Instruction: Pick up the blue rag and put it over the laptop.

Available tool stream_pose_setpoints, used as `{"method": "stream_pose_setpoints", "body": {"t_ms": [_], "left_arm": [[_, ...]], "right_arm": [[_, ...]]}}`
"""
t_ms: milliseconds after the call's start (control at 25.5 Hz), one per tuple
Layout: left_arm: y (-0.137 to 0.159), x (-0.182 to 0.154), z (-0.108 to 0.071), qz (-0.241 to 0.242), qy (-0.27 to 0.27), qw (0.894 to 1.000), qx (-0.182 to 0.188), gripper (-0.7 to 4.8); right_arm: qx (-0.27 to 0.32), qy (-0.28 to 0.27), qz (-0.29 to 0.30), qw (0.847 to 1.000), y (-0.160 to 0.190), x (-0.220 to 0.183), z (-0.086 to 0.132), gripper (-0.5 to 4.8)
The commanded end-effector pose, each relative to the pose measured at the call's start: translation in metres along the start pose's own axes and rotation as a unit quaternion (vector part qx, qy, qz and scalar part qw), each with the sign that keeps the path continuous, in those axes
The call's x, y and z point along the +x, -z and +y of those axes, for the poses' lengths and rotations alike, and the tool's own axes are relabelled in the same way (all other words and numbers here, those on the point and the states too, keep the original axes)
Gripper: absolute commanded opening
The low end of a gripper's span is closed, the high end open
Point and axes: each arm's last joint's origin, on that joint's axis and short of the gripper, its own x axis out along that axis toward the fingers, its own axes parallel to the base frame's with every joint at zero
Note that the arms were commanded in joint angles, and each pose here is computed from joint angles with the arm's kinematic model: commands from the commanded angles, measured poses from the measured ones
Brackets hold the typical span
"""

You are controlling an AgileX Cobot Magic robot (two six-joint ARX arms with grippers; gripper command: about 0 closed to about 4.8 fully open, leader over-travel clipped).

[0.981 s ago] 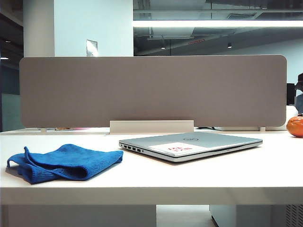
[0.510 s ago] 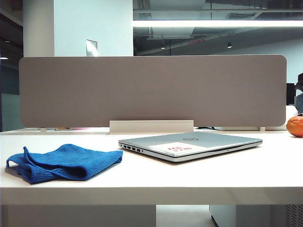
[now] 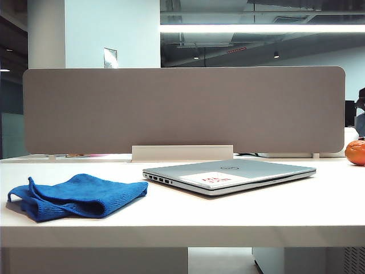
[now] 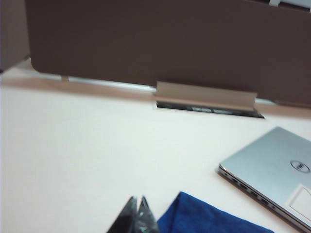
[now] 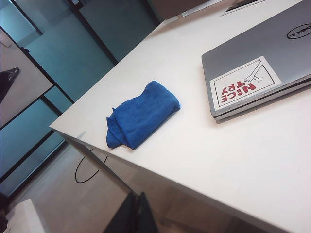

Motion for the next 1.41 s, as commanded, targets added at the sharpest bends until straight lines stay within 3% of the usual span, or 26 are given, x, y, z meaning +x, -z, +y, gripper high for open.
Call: {"method": "stream_pose_setpoints", "body": {"t_ms": [39, 392, 824, 1256, 1334, 1413], "left_arm": [[-0.011, 0.009, -0.001, 0.018, 0.005, 1.0, -0.003, -0.06], [-0.031, 0.062, 0.0, 0.129, 0.032, 0.991, -0.021, -0.06], [-0.022, 0.1, 0.004, 0.208, 0.039, 0.977, -0.037, -0.06], [0.017, 0.132, 0.01, 0.314, 0.062, 0.945, -0.068, -0.05], [0.031, 0.139, 0.012, 0.346, 0.074, 0.932, -0.082, -0.05], [0.039, 0.142, 0.013, 0.364, 0.072, 0.925, -0.085, -0.05]], "right_arm": [[-0.004, -0.003, -0.004, 1.0, 0.0, 0.0, 0.0, 0.0], [-0.005, -0.002, -0.004, 1.0, 0.0, 0.0, 0.0, 0.0], [-0.005, -0.002, -0.004, 1.0, 0.0, 0.0, 0.0, 0.0], [-0.005, -0.002, -0.004, 1.0, 0.0, 0.0, 0.0, 0.0], [-0.005, -0.001, -0.005, 1.0, 0.0, 0.0, 0.0, 0.0], [-0.005, -0.001, -0.005, 1.0, 0.0, 0.0, 0.0, 0.0]]}}
